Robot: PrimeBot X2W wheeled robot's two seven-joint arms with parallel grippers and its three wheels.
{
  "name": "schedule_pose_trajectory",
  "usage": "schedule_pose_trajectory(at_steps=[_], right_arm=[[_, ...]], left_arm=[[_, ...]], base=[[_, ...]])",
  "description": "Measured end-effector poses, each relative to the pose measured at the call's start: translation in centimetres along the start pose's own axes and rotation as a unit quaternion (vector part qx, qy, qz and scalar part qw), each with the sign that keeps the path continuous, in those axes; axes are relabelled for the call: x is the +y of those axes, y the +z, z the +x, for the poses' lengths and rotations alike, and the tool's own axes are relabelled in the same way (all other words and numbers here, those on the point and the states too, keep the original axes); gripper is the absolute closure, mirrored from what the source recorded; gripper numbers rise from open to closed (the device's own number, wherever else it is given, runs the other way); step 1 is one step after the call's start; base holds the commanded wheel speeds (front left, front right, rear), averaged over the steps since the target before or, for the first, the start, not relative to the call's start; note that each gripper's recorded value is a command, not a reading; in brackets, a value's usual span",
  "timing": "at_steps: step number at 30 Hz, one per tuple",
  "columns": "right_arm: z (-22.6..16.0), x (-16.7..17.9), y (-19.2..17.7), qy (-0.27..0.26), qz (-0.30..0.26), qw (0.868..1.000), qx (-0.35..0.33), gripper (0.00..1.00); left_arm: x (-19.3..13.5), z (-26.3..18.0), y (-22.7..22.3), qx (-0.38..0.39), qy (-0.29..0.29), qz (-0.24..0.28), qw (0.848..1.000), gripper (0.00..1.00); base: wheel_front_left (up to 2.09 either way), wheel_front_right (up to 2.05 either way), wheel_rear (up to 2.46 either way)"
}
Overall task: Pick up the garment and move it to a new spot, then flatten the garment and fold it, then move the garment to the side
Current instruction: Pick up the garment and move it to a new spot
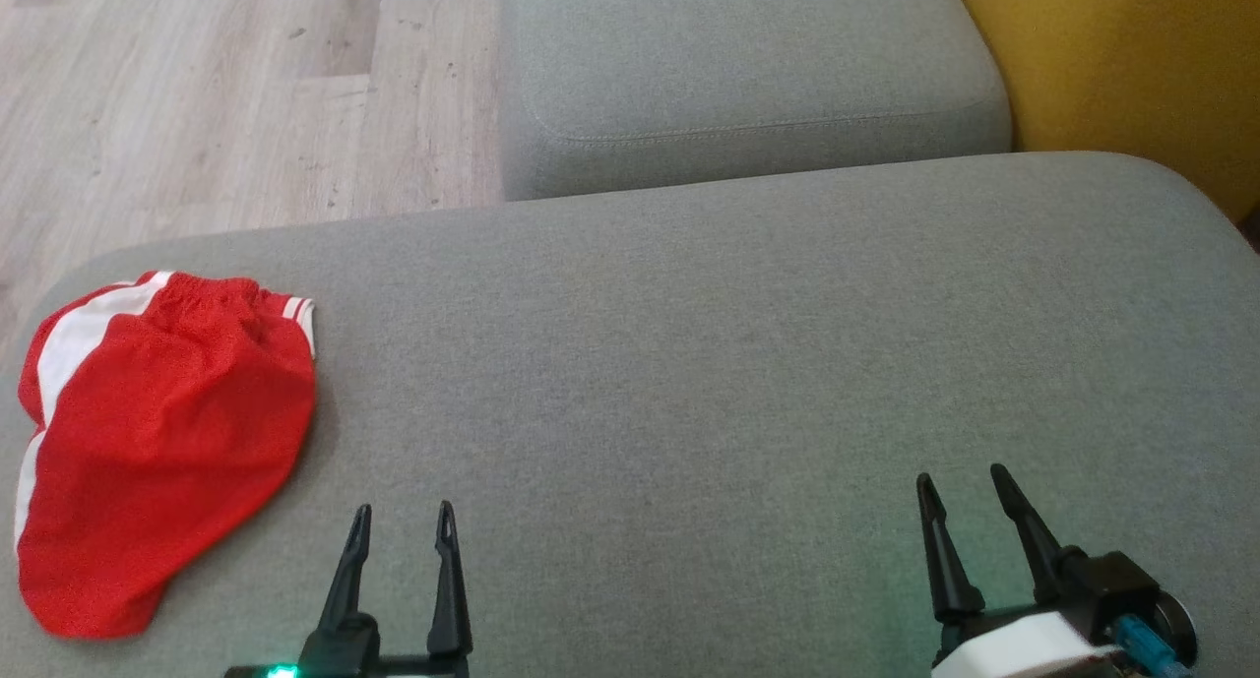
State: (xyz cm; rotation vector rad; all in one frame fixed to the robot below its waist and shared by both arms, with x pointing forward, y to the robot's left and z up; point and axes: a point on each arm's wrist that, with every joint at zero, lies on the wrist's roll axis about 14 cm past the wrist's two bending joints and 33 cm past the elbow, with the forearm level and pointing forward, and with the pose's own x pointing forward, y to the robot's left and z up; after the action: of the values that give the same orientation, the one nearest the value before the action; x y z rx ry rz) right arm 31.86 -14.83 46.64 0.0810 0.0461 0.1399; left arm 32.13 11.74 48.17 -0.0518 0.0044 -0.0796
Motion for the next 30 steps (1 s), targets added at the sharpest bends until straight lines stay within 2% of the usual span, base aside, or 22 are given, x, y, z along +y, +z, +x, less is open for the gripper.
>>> schedule_pose_trajectory(at_steps=[11, 20, 30], right_arm=[[1.3, 1.6, 0.4, 0.030, -0.005, 1.000, -0.004, 0.00], [3.4, 6.4, 0.3, 0.111, -0.009, 0.994, 0.003, 0.00], [4.7, 12.0, 0.1, 0.198, -0.005, 0.980, 0.011, 0.00]], left_arm=[[2.1, -1.0, -0.2, 0.001, 0.039, 0.002, 0.999, 0.00], [6.9, -3.8, 0.0, -0.006, 0.127, -0.002, 0.992, 0.00], [12.3, -9.5, -0.8, 0.001, 0.239, 0.003, 0.971, 0.00]], base=[[0.00, 0.00, 0.00], [0.00, 0.00, 0.00], [0.00, 0.00, 0.00]])
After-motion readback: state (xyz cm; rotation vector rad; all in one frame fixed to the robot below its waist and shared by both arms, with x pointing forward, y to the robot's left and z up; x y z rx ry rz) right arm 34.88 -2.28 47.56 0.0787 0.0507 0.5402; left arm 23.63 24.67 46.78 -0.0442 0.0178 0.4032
